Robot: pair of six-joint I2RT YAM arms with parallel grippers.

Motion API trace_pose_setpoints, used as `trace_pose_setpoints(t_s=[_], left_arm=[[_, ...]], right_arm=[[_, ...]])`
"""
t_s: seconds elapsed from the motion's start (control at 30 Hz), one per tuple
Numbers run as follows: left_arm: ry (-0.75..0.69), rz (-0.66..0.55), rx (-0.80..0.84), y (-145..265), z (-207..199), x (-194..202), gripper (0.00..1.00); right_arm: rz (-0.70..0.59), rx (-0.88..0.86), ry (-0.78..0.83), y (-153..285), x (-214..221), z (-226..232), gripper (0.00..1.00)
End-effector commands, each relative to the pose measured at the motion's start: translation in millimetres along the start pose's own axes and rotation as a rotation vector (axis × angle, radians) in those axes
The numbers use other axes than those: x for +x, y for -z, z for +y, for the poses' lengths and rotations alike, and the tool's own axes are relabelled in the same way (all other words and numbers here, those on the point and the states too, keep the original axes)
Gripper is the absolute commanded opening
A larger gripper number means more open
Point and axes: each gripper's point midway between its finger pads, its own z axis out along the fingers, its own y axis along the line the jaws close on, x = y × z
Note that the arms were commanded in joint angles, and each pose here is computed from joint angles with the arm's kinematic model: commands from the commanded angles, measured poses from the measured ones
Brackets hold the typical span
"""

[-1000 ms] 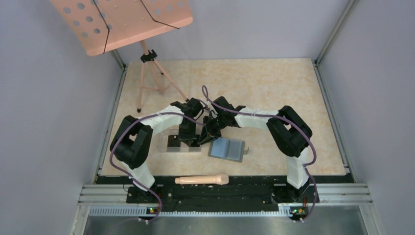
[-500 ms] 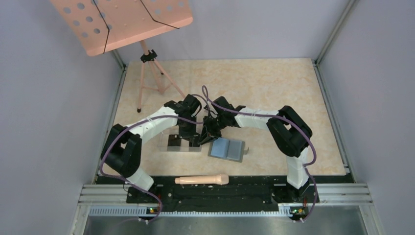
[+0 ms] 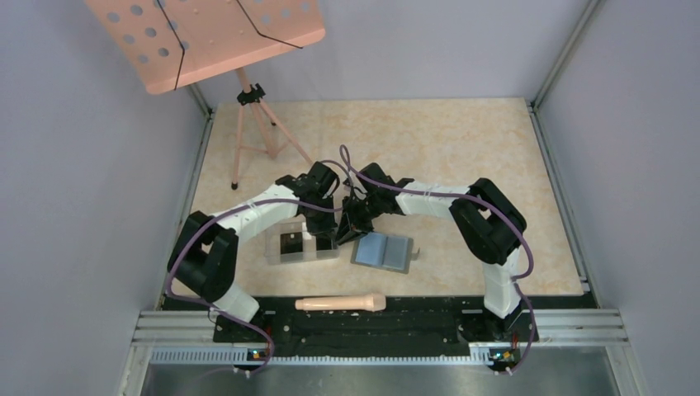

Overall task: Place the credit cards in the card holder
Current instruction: Pick up the credit card from the storage box.

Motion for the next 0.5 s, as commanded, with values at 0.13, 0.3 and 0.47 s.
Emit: trace_pose_setpoints(t_s=[0.13, 0.3, 0.47], left_arm=[[0.025, -0.021, -0.059, 1, 13, 2, 0.00], [0.017, -0.080, -0.053, 24, 12, -5, 0.00], [0.021, -0.197, -0.004, 67, 8, -13, 0.00]], right_arm=[[-0.030, -0.023, 0.076, 5, -4, 18, 0.15], [-0.081, -0.025, 0.114, 21, -11, 33, 0.20], [-0.193, -0.027, 0.161, 58, -21, 49, 0.43]])
